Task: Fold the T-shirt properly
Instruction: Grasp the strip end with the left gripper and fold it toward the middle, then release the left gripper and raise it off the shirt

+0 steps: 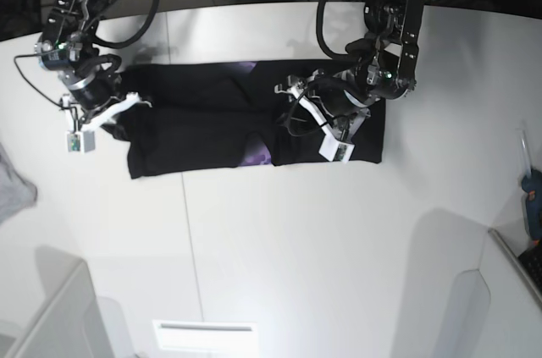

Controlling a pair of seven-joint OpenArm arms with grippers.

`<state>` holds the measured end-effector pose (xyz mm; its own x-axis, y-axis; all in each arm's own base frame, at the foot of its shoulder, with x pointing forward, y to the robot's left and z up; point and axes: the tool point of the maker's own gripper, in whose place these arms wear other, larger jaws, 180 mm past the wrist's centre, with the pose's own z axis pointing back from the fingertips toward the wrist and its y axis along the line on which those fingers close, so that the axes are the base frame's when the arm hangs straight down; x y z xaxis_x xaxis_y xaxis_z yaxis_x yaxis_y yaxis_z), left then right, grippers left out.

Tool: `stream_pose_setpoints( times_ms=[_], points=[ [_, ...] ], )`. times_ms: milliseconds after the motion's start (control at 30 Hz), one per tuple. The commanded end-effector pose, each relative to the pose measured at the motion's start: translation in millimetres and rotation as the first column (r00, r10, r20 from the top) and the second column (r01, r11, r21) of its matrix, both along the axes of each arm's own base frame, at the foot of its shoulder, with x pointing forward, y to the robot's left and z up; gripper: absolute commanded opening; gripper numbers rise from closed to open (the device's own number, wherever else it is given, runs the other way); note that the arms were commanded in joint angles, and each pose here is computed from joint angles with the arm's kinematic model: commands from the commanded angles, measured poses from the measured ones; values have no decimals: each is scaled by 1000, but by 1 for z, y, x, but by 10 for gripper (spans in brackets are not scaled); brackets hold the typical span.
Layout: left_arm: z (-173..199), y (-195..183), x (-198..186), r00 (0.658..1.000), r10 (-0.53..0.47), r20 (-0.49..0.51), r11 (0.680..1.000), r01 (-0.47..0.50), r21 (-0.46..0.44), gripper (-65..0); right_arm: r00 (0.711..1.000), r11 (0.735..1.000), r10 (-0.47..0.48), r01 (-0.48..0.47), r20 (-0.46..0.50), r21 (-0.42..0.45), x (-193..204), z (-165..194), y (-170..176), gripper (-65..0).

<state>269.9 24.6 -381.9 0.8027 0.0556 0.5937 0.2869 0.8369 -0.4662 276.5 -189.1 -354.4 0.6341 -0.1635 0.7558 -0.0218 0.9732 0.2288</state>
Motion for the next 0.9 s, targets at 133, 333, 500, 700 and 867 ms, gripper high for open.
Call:
stream_pose_setpoints(
  times_ms=[133,333,500,700,867],
  points=[
    [14,-24,2,999,-36,39,998,38,-54,-163,998,1000,0,-1,56,15,7,12,3,-650],
    [19,-30,-3,997,-60,53,996,63,-56,-237,1000,1000,15,-15,-4,23,2,5,8,-650],
    [27,34,-1,993,70,91,997,-71,12,-650,997,989,63,-57,-37,139,0,8,24,-594],
    [19,107,-13,969,238,73,966,-244,88,-650,998,970,64,-56,-25,237,5,21,23,-251],
    [12,164,-33,962,261,73,939,-271,212,-650,997,964,33,-13,-69,265,17,13,11,-255]
  ],
)
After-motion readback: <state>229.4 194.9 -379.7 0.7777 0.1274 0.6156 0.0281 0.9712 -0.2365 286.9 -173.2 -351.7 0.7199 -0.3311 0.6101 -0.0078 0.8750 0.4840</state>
